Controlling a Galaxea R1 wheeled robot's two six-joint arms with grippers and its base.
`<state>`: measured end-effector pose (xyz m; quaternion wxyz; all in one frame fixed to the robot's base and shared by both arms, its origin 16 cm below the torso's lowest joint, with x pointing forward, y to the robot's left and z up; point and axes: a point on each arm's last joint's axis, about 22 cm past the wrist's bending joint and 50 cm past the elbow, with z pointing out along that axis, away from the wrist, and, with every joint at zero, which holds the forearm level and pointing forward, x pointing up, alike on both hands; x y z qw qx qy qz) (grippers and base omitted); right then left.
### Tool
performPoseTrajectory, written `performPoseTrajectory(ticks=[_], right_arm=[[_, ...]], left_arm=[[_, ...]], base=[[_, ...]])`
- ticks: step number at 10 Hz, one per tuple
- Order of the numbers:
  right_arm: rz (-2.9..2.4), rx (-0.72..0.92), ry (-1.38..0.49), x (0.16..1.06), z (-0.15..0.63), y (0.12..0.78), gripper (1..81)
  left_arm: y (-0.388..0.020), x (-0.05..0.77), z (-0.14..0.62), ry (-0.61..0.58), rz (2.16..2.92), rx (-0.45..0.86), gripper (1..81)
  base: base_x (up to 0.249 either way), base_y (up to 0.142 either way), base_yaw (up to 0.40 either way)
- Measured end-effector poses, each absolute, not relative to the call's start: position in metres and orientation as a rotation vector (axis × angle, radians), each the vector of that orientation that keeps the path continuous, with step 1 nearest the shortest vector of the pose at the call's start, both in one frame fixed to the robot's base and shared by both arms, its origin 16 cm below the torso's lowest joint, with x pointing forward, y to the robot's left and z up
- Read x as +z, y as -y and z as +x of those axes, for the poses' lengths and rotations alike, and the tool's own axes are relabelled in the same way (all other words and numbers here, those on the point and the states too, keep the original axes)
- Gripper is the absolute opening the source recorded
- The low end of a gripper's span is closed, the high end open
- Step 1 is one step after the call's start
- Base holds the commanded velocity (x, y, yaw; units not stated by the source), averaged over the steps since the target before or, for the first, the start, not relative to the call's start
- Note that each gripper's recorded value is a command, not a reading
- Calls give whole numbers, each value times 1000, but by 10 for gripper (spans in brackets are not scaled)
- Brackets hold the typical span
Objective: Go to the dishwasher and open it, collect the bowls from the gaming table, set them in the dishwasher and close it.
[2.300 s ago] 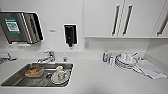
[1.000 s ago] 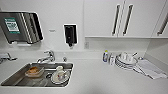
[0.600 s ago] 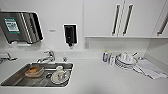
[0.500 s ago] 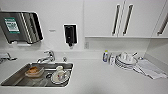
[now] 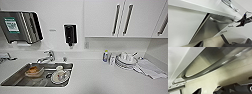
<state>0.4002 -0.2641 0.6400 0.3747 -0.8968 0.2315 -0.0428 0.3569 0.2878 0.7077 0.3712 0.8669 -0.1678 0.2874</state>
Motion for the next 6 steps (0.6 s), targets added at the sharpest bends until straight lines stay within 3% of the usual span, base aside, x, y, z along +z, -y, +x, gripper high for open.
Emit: performPoseTrajectory(ticks=[4, 6], right_arm=[[-2299, -126, -605, 641, 405, 270, 811], [-2272, -203, -521, 655, 403, 259, 811]], left_arm=[[-288, 704, 358, 431, 2226, 738, 811], [-293, 700, 360, 433, 2238, 740, 811]], base=[[0, 0, 0], [0, 0, 0]])
